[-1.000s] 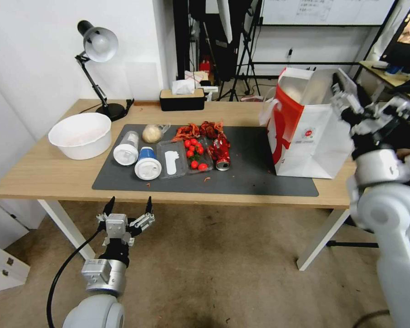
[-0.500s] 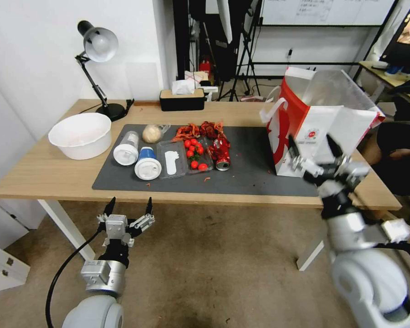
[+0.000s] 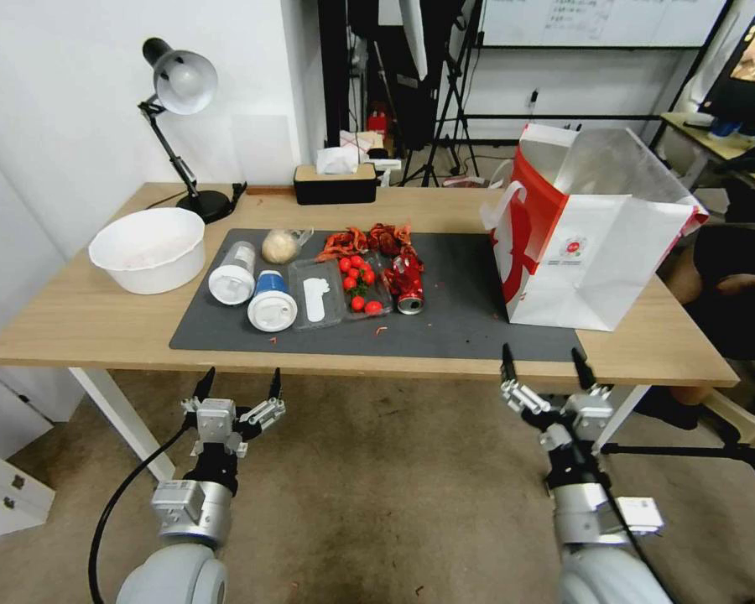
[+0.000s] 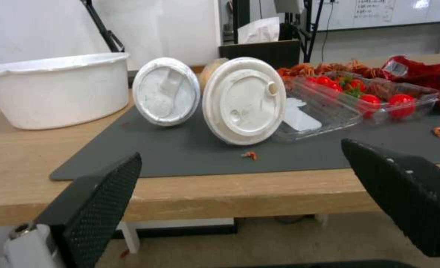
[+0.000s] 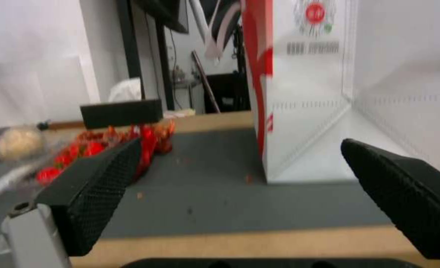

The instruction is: Pick up the trash from the table and place it into the takeout bag.

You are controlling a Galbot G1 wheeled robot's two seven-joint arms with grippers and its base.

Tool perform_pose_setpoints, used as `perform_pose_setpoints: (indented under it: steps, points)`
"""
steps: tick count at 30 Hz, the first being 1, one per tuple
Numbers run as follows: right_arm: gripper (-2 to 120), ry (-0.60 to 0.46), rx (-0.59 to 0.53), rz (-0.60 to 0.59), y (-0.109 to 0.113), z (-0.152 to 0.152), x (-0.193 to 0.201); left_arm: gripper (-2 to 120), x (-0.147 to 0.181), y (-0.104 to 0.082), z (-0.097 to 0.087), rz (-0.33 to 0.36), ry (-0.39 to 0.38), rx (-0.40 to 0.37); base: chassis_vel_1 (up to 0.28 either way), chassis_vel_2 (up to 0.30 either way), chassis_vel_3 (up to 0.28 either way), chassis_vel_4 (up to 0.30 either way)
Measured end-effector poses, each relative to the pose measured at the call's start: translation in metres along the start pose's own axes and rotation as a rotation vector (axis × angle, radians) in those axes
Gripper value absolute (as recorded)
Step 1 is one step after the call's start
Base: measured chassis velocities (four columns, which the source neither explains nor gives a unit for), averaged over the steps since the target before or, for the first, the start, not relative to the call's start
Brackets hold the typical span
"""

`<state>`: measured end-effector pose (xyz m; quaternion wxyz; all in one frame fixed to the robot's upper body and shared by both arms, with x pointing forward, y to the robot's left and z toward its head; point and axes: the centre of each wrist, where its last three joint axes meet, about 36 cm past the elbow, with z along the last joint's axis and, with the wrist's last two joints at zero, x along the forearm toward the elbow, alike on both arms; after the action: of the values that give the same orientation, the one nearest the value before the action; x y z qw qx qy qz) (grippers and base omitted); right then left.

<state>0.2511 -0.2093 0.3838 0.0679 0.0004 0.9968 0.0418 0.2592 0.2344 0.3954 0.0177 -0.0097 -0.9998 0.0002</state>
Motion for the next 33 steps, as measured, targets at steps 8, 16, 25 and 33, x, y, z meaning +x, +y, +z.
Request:
perform_pose_setpoints:
  steps: [8,16,25,33]
  points:
    - [100,0.038,0.002,0.008,0.012,0.019,0.008,100,-0.001,0.003,0.001,-0.004,0.0,0.0,0.0,0.0,0.0,0.0]
    - [100,0.046,0.006,0.019,0.011,0.022,0.009,100,-0.001,0.002,0.003,-0.004,0.001,0.002,0.0,0.0,0.0,0.0]
    - [100,0.041,-0.011,0.017,0.018,0.009,-0.013,100,-0.001,0.001,0.003,-0.004,0.001,0.003,0.0,0.0,0.0,0.0]
    - [99,0.049,-0.053,0.003,0.032,-0.008,-0.053,100,0.0,0.002,0.003,-0.009,0.002,0.0,0.0,0.0,0.0,0.0]
